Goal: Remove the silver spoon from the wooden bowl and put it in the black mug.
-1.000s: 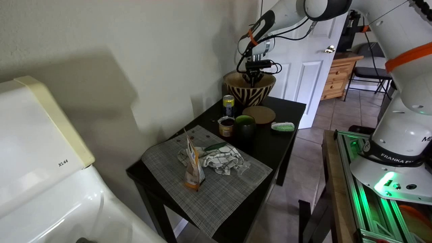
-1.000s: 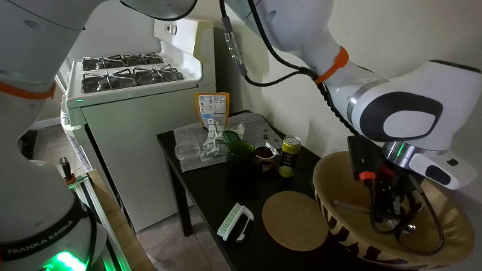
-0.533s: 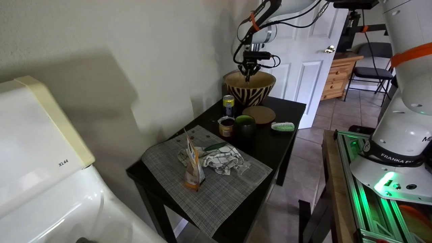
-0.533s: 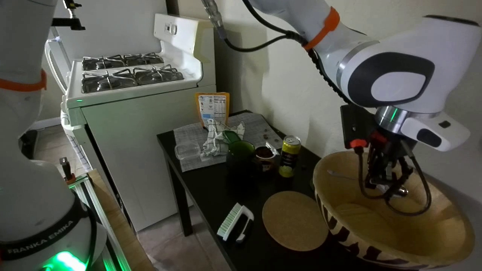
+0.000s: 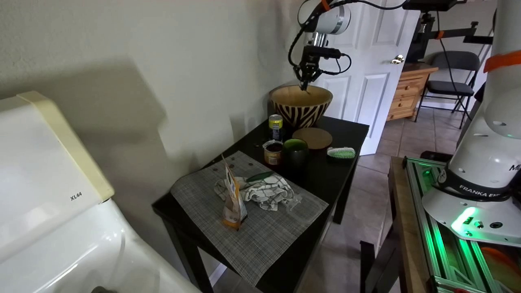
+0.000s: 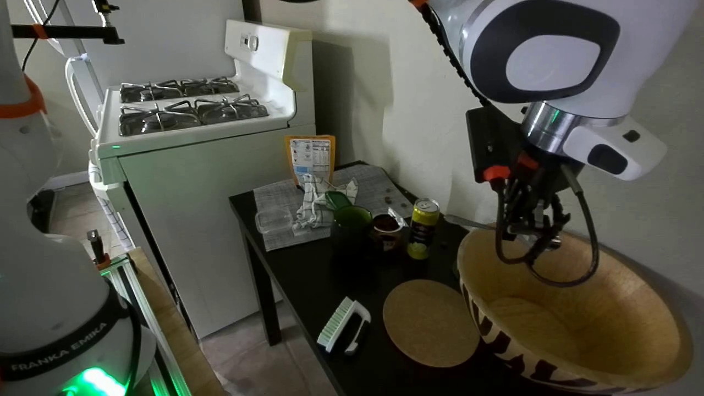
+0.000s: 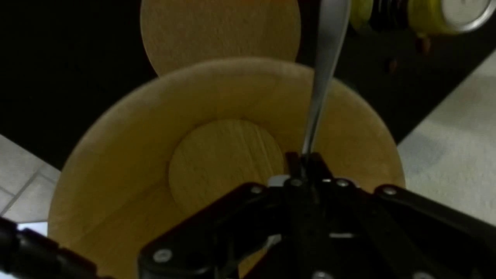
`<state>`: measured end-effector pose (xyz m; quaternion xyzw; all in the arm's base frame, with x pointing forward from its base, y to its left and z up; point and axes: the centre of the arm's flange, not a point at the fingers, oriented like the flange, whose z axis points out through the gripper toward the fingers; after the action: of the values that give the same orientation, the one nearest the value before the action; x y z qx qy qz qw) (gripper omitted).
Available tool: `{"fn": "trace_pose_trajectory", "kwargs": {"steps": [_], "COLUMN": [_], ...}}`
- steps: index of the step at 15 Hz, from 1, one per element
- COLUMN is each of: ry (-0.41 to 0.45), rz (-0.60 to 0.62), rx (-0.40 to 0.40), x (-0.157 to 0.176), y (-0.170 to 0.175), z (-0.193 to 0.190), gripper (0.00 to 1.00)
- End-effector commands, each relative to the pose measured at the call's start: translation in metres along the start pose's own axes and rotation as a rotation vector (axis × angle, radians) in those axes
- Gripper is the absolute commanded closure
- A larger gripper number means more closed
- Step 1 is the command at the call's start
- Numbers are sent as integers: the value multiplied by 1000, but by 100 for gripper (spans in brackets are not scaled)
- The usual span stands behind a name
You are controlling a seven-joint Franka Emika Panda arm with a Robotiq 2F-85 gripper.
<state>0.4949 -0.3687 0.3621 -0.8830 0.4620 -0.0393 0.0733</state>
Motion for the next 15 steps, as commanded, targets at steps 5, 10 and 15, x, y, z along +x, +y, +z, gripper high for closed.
{"fn": "trace_pose_trajectory", "kwargs": {"steps": [5, 10, 15], "ry": [-314, -385, -442], "rz": [-256, -301, -230], "rx": [-16, -77, -111], "x": [-90, -95, -109], "y": [38, 28, 6], "z": [-24, -23, 9], "gripper": [98, 92, 98]}}
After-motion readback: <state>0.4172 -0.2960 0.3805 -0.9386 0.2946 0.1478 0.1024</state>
